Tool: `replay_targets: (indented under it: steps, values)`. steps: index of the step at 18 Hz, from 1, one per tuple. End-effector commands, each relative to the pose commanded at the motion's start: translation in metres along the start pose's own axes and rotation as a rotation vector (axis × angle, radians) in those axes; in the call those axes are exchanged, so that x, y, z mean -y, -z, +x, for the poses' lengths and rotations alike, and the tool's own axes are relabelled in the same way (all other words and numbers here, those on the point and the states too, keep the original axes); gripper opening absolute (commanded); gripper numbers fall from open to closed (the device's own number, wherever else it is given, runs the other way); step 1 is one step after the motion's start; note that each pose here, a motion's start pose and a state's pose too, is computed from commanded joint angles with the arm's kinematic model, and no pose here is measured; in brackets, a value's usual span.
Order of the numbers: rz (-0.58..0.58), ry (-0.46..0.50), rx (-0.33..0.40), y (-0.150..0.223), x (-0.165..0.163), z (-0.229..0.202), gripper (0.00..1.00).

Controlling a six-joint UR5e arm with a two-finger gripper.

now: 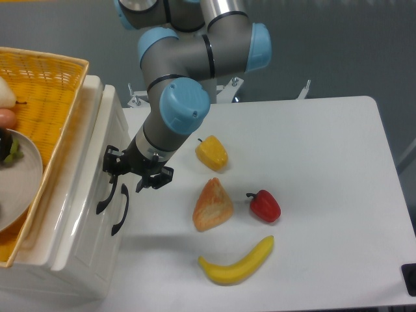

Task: Slide the top white drawer open
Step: 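Lower the gripper onto the upper drawer handle and close on it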

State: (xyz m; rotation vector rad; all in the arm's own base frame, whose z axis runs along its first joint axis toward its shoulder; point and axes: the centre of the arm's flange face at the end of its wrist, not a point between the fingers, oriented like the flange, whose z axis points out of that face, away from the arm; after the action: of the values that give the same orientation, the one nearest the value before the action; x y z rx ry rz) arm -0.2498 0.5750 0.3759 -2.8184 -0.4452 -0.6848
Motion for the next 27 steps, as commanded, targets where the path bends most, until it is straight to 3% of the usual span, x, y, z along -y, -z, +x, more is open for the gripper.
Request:
replay_targets:
  steps: [5,16,22,27]
  values:
    - [0.001,-0.004,0.001,0.0000,0.0001,0.0023,0.44]
    - [0.002,-0.009,-0.001,0.0000,0.0001,0.0024,0.39]
    - [0.002,-0.011,0.001,0.0008,-0.0001,0.0028,0.28]
    - [0.005,-0.017,0.002,0.0017,-0.0001,0.0034,0.27]
